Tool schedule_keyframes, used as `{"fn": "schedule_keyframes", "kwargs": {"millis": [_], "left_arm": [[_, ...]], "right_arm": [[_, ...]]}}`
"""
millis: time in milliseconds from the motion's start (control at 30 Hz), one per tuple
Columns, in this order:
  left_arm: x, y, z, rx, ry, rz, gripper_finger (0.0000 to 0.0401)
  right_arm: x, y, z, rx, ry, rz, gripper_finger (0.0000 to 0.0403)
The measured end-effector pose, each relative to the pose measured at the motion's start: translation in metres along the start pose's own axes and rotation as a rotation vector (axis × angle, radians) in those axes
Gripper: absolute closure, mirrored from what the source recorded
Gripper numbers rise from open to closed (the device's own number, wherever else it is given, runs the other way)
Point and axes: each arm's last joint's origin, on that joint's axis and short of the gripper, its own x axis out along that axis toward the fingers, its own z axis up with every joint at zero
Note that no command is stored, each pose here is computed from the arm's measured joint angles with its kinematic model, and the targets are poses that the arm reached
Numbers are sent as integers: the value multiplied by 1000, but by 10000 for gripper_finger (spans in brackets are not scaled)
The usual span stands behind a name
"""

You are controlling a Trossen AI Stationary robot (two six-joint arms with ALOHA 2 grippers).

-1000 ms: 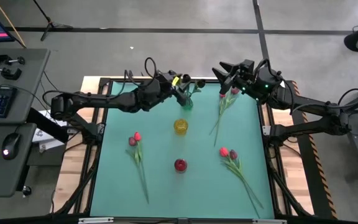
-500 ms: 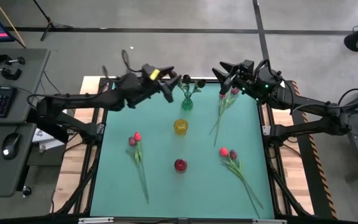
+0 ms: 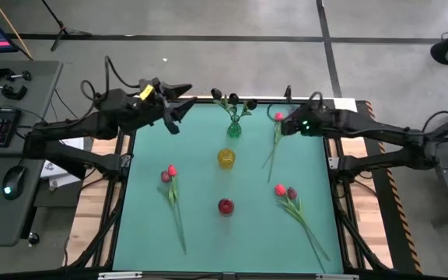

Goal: Sort flowers into vase by color
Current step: Put the top red tulip into the red vase

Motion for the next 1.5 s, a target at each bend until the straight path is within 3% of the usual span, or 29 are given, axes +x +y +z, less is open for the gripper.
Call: {"fn": "schedule_keyframes", "kwargs": {"millis": [133, 267, 467, 1100, 1233, 1400, 1500], "left_arm": [[-2, 1, 1, -24, 2, 6, 153], [-2, 1, 0, -23, 6, 6, 153], [-1, 1, 0, -35, 10, 7, 153], [-1, 1, 0, -65, 10, 7, 153], [-1, 1, 0, -65, 10, 7, 153], [-1, 1, 0, -65, 10, 7, 153], [-1, 1, 0, -64, 10, 7, 153]], "right_arm": [[45, -1, -8, 44, 87, -46, 158], [90, 3, -5, -17, 203, -40, 158], [137, -3, -3, -59, 295, -173, 158], [195, -5, -12, -28, 312, -234, 164], [194, -5, -11, -70, 292, -236, 220], [170, -6, 0, -165, 243, -219, 375], [143, -9, 12, -180, 188, -191, 385]]}}
